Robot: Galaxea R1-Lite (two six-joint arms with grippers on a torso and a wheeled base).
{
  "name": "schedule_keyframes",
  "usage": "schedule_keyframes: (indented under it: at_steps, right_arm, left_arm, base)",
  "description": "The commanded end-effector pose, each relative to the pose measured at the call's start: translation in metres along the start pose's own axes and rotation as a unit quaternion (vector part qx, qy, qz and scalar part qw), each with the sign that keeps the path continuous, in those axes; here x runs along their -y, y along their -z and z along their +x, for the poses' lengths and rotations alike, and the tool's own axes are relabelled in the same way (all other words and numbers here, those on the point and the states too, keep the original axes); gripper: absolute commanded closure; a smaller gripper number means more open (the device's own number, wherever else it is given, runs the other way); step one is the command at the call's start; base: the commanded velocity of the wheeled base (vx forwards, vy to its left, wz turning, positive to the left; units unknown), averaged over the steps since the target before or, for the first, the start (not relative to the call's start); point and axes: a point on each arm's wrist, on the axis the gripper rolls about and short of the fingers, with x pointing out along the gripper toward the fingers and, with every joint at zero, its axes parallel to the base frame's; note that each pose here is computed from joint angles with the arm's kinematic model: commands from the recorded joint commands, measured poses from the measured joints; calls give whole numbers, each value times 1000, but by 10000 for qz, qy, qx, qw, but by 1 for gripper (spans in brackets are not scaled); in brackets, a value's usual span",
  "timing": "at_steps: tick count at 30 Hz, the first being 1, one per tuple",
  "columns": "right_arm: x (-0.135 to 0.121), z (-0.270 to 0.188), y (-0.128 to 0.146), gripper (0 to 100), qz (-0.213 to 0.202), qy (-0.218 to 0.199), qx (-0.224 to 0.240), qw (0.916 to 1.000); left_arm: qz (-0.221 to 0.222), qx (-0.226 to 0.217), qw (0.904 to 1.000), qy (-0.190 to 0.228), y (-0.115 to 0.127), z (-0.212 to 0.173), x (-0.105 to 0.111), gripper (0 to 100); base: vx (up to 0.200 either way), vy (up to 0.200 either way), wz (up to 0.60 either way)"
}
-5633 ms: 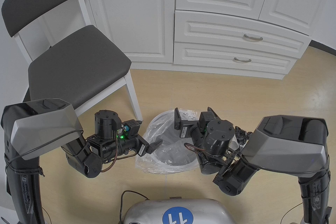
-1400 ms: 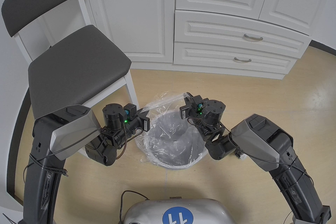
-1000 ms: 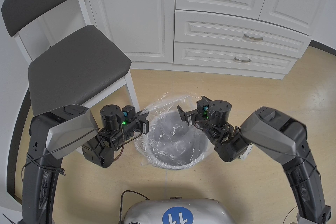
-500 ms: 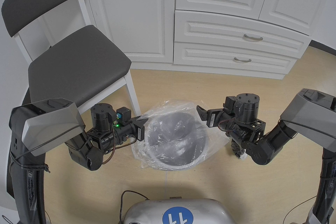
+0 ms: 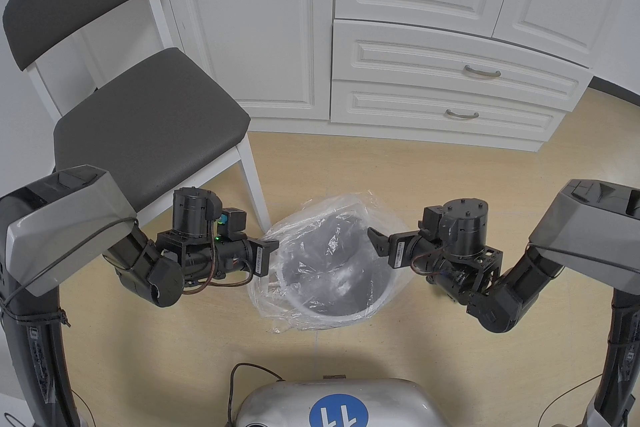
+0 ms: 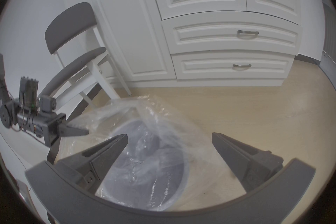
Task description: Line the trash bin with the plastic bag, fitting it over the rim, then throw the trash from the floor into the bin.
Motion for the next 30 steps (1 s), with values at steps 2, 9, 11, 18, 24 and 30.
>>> schedule_keyframes:
  at_steps: [2, 9, 11, 18, 24, 30]
  right_arm:
    - [-12, 14, 36, 0, -81, -135, -328, 9993]
    - [-9, 31, 50, 0, -45, -65, -219, 9997]
    - [-8, 31, 49, 0, -41, -59, -210, 9998]
    - [-8, 37, 46, 0, 33, -40, -109, 9999]
    - [1, 45, 34, 0, 226, 102, 133, 9996]
    - [15, 40, 18, 0, 222, 386, 217, 9988]
  left_arm:
    - [-370, 117, 9989, 253, -15, -3, -5, 100]
    - [-332, 135, 9991, 212, -14, -4, -9, 0]
    - [-244, 109, 9994, 209, -13, -3, -9, 0]
    - [-211, 104, 9995, 194, -14, -5, -9, 0]
    - [109, 46, 9999, 121, -9, -9, -14, 0]
    - [1350, -272, 9904, -155, 8, -27, -19, 0]
  base:
    - [0, 0, 0]
    - [0, 0, 0]
    - [0, 0, 0]
    - [0, 0, 0]
    - [0, 0, 0]
    - [0, 0, 0]
